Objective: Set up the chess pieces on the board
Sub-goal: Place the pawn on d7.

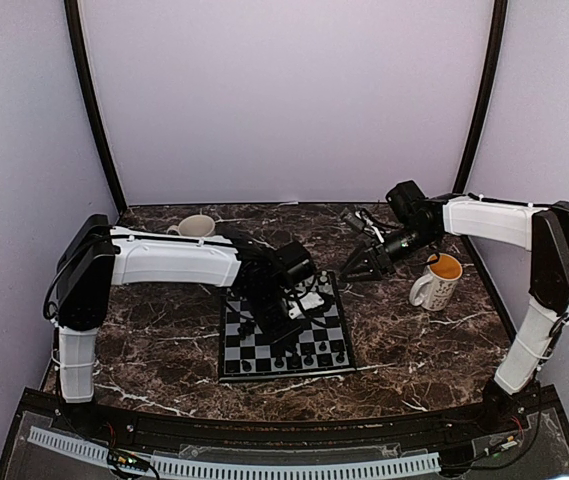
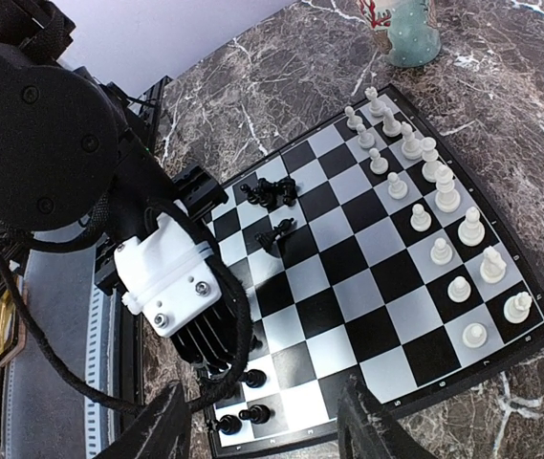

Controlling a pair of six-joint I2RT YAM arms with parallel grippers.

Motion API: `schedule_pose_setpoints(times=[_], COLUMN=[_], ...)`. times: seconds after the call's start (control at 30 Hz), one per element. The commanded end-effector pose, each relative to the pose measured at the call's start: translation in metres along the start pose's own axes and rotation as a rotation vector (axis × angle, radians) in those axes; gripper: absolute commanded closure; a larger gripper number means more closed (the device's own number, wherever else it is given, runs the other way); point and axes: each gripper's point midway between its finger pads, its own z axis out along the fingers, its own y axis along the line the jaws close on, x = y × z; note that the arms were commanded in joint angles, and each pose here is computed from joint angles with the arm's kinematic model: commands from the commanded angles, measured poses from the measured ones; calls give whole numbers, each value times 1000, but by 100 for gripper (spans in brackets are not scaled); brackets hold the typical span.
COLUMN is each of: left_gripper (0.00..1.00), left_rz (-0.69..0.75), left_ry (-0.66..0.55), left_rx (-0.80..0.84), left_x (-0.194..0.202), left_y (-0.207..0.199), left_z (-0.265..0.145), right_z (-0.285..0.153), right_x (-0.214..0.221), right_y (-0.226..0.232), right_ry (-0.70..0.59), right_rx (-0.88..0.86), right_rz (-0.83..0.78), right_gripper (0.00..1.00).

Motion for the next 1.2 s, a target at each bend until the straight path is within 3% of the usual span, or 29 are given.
schedule_pose_setpoints(times=[0.0, 0.47, 0.8, 0.93, 1.07, 1.17], left_gripper=[91, 75, 62, 60, 58, 43], left_rz=[-4, -6, 49, 62, 24, -49], left_ry=[19, -11, -150, -302, -536, -734], left_rx=[-1, -12, -118, -188, -292, -350], left_x=[2, -6, -3, -10, -22, -26], left_y=[1, -1, 2, 7, 25, 40], left_z=[-2, -9, -72, -108, -149, -184], right_z=[1, 1, -16, -28, -42, -53], right_x=[-5, -6, -25, -43, -70, -94], right_y=[3, 5, 1, 5, 11, 11], right_ry=[-6, -7, 9, 6, -12, -28], right_rx=[-22, -30, 99, 151, 202, 313], right_rz=[-19, -17, -83, -134, -177, -217], right_gripper=[48, 48, 47, 48, 49, 50])
